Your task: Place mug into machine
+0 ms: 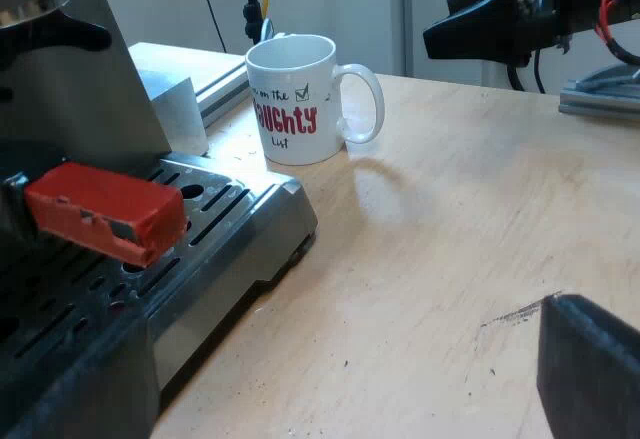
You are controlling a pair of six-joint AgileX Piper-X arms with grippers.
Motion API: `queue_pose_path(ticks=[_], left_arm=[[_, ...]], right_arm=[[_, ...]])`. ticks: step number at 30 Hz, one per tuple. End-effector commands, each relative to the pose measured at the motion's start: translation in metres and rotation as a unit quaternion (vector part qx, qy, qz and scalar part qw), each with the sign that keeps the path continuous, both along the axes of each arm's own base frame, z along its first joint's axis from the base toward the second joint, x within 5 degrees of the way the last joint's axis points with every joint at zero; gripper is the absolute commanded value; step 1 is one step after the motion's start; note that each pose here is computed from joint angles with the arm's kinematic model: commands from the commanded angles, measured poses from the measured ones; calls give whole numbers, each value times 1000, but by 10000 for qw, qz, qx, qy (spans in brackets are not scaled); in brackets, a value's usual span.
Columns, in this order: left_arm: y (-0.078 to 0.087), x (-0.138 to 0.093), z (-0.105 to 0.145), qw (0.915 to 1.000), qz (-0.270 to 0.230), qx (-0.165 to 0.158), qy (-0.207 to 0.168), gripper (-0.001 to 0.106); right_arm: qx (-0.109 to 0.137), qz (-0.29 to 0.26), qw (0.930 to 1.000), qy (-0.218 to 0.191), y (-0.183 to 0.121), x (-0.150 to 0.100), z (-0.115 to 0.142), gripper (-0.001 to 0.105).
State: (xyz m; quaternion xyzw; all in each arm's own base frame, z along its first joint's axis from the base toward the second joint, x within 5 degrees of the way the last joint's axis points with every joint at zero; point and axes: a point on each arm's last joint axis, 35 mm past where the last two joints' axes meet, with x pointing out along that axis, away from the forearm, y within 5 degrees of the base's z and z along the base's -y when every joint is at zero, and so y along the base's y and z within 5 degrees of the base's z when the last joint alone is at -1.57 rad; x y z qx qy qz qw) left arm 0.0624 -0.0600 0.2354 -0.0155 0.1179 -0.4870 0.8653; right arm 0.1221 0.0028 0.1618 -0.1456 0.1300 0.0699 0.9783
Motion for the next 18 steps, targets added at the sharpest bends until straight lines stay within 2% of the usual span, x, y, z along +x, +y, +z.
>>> queue_pose_path(ticks=[1, 12, 15, 18], left_arm=[[0, 0, 4, 9999, -41, -70, -93, 78], [-6, 8, -3, 9997, -40, 136, 214, 78], [-7, 9, -1, 9999, -6, 88, 129, 78], [-6, 10, -1, 9996, 99, 59, 244, 78]], right_arm=[[17, 12, 9995, 317, 0, -1, -21, 72], [27, 35, 9984, 561, 0, 19, -39, 72], [34, 54, 9979, 641, 0, 29, -43, 72], [34, 52, 9974, 715, 0, 42, -44, 72]])
